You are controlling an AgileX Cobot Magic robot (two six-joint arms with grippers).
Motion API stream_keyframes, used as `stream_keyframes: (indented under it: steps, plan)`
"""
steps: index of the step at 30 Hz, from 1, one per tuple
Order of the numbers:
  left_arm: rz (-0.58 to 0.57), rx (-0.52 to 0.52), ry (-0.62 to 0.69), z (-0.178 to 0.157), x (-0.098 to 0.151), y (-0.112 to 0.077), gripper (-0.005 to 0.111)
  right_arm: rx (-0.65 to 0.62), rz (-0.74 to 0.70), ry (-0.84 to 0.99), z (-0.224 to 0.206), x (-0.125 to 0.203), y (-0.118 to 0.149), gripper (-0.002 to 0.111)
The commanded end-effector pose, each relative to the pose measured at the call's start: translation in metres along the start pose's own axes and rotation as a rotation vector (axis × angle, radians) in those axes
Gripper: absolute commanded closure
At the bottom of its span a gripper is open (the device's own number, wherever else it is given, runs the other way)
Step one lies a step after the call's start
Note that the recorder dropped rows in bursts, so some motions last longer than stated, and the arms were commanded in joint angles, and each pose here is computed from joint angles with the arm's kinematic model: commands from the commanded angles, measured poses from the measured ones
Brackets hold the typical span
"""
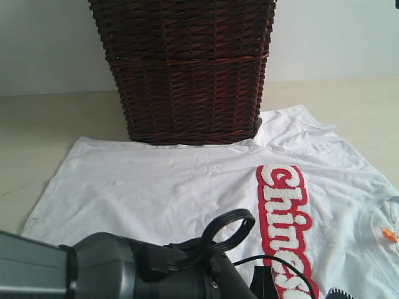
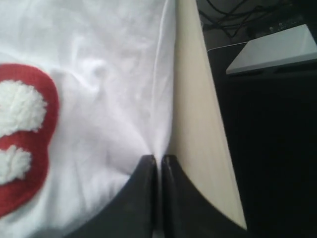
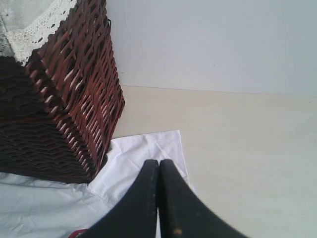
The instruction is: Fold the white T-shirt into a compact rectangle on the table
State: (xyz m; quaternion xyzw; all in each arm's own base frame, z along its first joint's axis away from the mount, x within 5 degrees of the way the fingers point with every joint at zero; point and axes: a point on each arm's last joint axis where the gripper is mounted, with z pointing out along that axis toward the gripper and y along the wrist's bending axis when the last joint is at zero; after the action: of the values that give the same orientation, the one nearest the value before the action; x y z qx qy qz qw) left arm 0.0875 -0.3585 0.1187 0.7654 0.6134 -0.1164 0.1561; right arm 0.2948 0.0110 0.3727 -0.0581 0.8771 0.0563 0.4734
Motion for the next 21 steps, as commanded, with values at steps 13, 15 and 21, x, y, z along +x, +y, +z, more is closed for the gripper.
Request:
stream_keyframes:
  steps: [13, 15, 21]
  plan:
    - [-0.252, -0.269, -0.334, -0.133, -0.007, 0.099, 0.107, 0.005, 0.011, -0.013, 0.001, 0.000, -0.001, 0.108]
    - [-0.384, -0.296, -0.362, -0.134, 0.013, 0.127, 0.107, 0.004, 0.015, -0.012, 0.003, 0.000, -0.002, 0.108]
    - [-0.615, -0.175, -0.292, -0.108, 0.076, 0.170, 0.099, 0.010, 0.020, -0.003, 0.015, 0.002, -0.004, 0.108]
